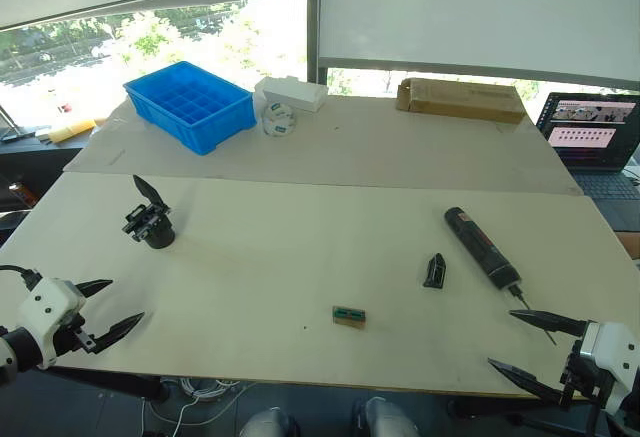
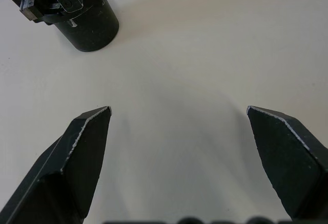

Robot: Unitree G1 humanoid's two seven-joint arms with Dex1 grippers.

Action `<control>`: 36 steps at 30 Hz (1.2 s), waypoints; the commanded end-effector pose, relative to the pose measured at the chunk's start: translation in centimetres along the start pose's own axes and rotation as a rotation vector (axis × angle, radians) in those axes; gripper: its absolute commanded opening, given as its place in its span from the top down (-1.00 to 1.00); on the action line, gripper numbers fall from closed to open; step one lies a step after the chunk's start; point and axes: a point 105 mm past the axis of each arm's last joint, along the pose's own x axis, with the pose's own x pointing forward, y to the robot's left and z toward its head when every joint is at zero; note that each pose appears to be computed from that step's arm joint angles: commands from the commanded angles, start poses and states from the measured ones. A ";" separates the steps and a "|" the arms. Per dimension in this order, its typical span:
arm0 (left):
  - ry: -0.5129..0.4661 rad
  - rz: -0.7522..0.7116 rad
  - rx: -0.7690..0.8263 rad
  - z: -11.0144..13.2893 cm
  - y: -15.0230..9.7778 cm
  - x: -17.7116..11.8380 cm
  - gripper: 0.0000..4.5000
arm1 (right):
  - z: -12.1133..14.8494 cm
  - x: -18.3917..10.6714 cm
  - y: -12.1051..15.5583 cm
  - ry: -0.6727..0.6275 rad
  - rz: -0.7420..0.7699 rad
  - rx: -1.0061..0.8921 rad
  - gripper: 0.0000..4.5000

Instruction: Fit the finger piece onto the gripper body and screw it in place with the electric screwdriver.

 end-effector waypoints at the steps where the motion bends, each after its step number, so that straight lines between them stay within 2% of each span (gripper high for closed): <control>1: -0.053 0.061 -0.016 1.1 0.7 -0.2 -1.00 | 1.6 1.1 -0.1 -0.080 -0.026 -0.021 -0.98; 3: -0.122 0.183 -0.133 0.8 1.2 -0.6 -1.00 | 4.6 2.9 0.0 -0.281 -0.069 -0.016 -0.98; 7: -0.218 0.452 -0.349 -0.7 2.5 -2.6 -1.00 | 7.5 4.8 0.8 -0.449 -0.064 0.016 -0.98; 10: -0.216 0.588 -0.440 -2.3 2.5 -3.8 -1.00 | 8.6 5.5 1.2 -0.508 -0.062 0.023 -0.98; 13: -0.164 0.670 -0.481 -4.0 1.5 -3.9 -1.00 | 9.4 6.3 1.8 -0.551 -0.054 0.011 -0.98; 16: -0.156 0.663 -0.476 -3.6 0.9 -2.2 -1.00 | 10.0 7.0 2.4 -0.574 -0.033 0.013 -0.98; 21: -0.144 0.555 -0.446 -1.7 0.5 1.8 -1.00 | 10.4 7.7 2.4 -0.583 -0.035 0.003 -0.98; 25: -0.134 0.541 -0.396 0.0 2.2 5.2 -1.00 | 10.4 7.9 2.2 -0.580 -0.044 -0.011 -0.98; 32: -0.142 0.527 -0.383 1.1 2.7 8.2 -1.00 | 10.3 7.7 2.0 -0.575 -0.072 -0.018 -0.98; 36: -0.157 0.517 -0.364 1.7 3.3 9.9 -1.00 | 10.0 7.7 3.2 -0.559 -0.038 -0.022 -0.98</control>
